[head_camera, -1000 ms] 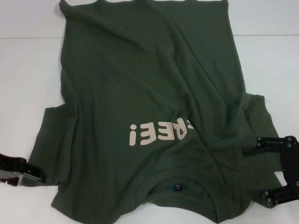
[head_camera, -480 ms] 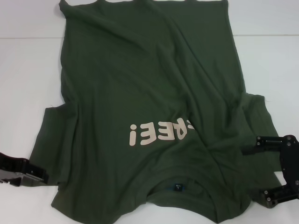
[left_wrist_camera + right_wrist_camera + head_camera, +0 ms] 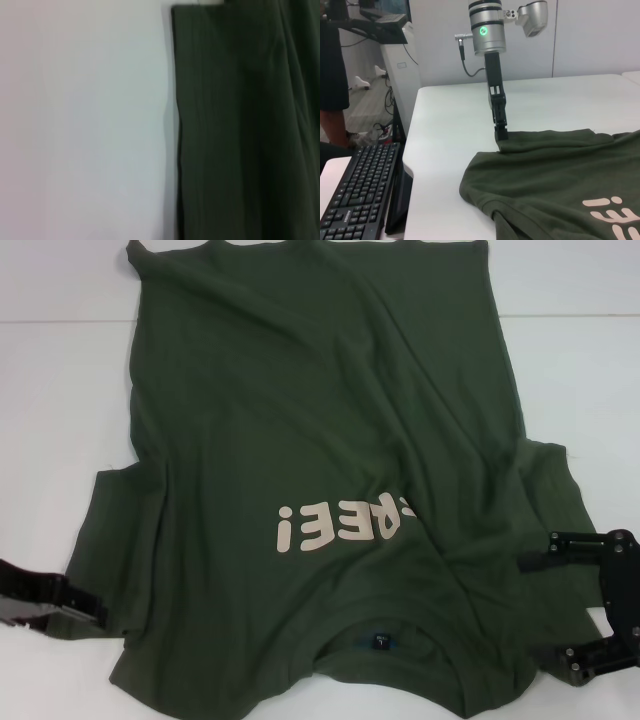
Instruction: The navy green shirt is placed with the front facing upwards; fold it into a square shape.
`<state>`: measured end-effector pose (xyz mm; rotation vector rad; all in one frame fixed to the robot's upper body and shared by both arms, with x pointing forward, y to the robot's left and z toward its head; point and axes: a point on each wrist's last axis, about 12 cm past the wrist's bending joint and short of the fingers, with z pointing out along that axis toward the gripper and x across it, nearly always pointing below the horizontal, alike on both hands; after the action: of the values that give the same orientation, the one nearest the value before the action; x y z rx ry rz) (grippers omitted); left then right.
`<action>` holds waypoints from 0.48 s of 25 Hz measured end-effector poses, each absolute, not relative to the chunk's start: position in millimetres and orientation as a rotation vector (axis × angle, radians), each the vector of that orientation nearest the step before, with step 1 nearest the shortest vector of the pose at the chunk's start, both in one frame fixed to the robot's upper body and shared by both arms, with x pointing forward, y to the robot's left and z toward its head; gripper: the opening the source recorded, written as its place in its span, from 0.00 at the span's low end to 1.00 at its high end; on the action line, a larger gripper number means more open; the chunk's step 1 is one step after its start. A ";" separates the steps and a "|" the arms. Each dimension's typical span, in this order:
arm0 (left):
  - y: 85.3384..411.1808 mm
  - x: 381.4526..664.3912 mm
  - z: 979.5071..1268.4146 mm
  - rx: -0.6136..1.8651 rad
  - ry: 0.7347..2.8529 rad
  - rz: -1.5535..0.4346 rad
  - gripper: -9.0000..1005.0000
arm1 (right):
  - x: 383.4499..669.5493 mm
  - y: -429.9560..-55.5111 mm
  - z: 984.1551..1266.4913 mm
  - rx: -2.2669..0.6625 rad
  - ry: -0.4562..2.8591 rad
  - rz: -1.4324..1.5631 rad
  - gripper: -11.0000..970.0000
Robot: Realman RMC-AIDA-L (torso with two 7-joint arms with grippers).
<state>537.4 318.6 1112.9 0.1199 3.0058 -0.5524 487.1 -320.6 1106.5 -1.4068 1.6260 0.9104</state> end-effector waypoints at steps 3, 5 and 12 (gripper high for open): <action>317.3 538.5 1112.6 0.112 3.001 -0.545 0.77 | 486.0 -321.5 1105.8 -1.402 1.630 0.910 0.91; 314.5 539.2 1112.3 0.113 3.006 -0.550 0.72 | 485.8 -322.1 1105.8 -1.397 1.631 0.908 0.91; 304.5 542.8 1114.9 0.164 3.035 -0.515 0.42 | 487.6 -321.2 1107.0 -1.400 1.625 0.906 0.90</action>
<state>542.8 304.5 1114.9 0.1640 3.0347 -0.5147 487.6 -321.2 1107.0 -1.4005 1.6255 0.9060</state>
